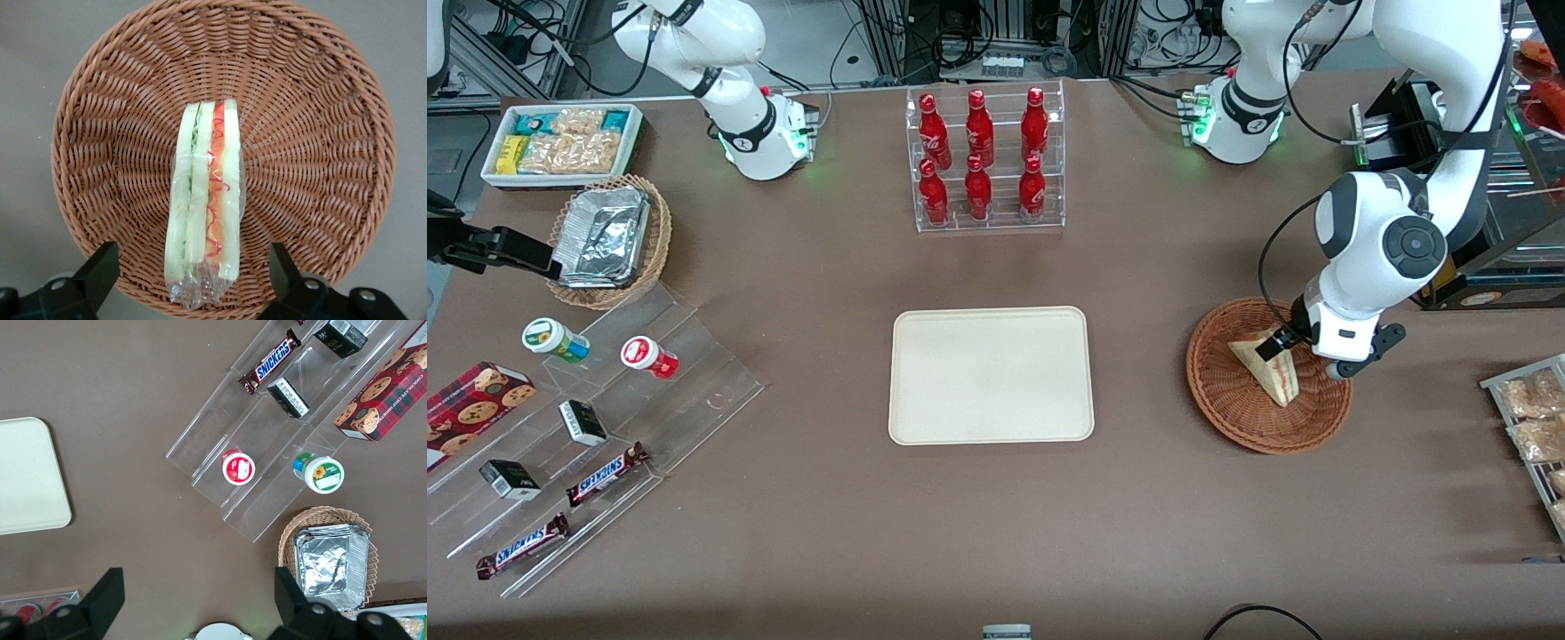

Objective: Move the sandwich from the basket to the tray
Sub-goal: 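Lower the left gripper and close it on the wrapped sandwich, then lift the sandwich and carry it over the cream tray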

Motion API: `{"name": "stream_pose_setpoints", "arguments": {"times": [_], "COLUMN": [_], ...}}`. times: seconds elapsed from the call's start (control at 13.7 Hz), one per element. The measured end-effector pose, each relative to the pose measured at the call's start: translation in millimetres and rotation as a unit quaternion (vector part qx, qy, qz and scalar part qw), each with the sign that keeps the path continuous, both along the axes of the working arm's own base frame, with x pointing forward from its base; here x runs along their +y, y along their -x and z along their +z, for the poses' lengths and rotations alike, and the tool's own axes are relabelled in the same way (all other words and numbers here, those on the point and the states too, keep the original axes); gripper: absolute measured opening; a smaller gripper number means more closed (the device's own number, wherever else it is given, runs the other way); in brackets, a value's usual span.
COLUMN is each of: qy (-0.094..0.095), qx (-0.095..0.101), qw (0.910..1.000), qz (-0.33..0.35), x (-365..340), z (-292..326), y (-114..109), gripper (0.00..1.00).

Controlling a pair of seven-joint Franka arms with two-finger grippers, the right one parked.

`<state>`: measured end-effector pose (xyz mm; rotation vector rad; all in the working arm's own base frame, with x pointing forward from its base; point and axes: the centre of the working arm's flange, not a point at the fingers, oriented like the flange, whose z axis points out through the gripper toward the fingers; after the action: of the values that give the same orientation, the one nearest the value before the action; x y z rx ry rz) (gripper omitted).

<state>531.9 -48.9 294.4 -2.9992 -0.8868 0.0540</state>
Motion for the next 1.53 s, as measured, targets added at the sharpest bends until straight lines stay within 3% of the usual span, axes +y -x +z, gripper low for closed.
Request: {"name": "stream_pose_setpoints", "arguments": {"times": [0.58, 0.73, 1.09, 1.31, 1.53], "qy": [-0.001, -0.001, -0.001, 0.0, -0.015], "qx": [0.02, 0.019, 0.014, 0.004, 0.03], "qw": [0.9998, 0.9998, 0.9999, 1.0, 0.9992], "qz": [0.001, 0.005, 0.009, 0.003, -0.021], "x": [0.2, 0.1, -0.5, -7.5, -22.7], "z": [-39.7, -43.6, -41.2, -24.1, 27.5], "y": [1.1, 0.6, -2.3, -11.9, -22.5], "gripper": [0.99, 0.93, 0.4, 0.29, 0.18]}}
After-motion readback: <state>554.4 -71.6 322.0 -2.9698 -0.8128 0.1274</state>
